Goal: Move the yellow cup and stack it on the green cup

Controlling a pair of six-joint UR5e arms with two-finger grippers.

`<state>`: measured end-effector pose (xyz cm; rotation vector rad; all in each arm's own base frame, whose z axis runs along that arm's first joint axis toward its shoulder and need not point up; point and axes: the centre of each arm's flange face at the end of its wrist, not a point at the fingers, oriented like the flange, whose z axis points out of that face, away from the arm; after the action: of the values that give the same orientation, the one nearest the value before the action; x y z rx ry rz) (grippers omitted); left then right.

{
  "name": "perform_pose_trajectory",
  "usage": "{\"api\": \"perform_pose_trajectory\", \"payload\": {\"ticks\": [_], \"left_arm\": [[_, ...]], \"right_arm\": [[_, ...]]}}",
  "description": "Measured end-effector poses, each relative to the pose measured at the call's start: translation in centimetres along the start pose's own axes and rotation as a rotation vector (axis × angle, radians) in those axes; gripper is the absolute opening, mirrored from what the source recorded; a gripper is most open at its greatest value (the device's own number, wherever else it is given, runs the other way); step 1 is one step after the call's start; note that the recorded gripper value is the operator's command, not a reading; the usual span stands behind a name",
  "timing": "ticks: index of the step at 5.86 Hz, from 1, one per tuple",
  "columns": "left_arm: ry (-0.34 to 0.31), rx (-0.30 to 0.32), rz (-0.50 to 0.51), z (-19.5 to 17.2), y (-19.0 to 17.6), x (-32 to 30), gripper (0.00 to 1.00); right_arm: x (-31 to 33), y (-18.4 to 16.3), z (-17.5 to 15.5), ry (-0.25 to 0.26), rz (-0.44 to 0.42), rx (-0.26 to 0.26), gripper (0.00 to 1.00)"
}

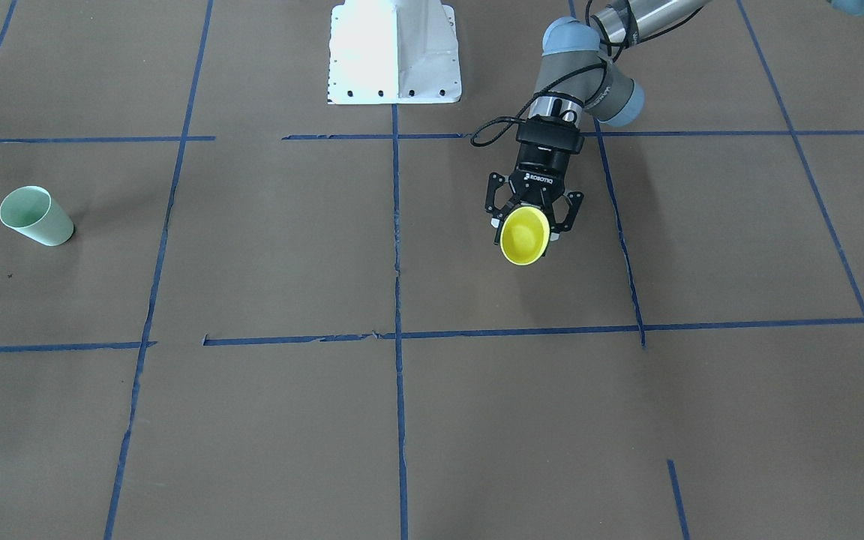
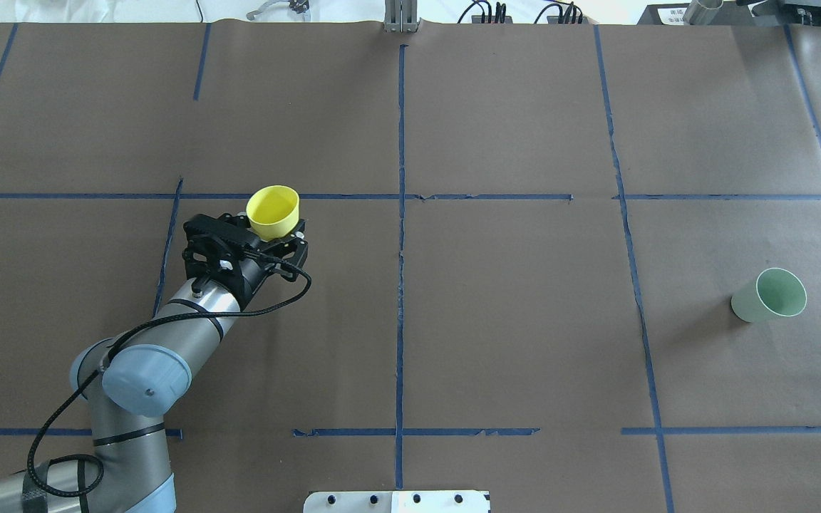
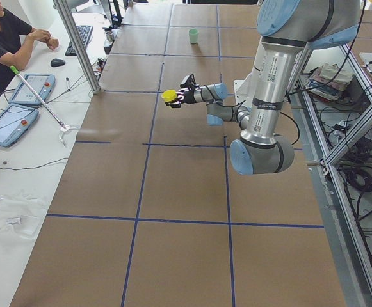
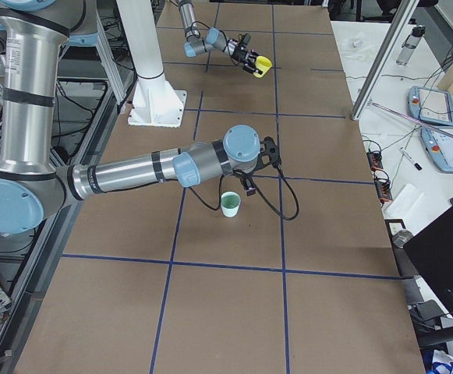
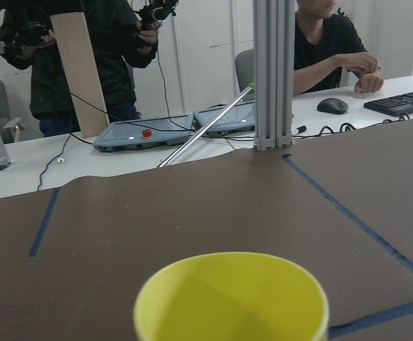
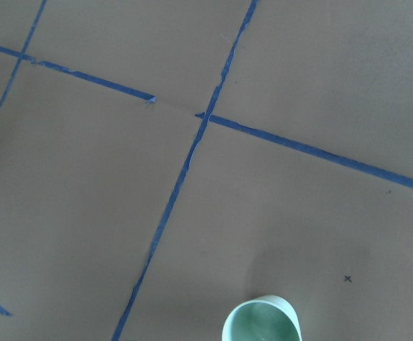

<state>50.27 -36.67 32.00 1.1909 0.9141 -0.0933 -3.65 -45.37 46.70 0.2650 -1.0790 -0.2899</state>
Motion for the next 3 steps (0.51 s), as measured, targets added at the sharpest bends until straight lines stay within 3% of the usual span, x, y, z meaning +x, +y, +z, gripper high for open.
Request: {"api": "perform_pose_trajectory", "payload": {"ticks": [2, 3], "left_arm": [[0.206, 0.0, -0.052, -1.0, -2.1, 5.1, 0.0], [0.266, 0.013, -0.047, -1.1, -3.6, 7.3, 0.0]], "right_arm": [[-4.7, -4.9, 3.7, 0.075, 0.016, -0.016, 1.0], [-6.6, -6.1, 6.3, 0.106, -0.005, -0.037, 1.0]]}}
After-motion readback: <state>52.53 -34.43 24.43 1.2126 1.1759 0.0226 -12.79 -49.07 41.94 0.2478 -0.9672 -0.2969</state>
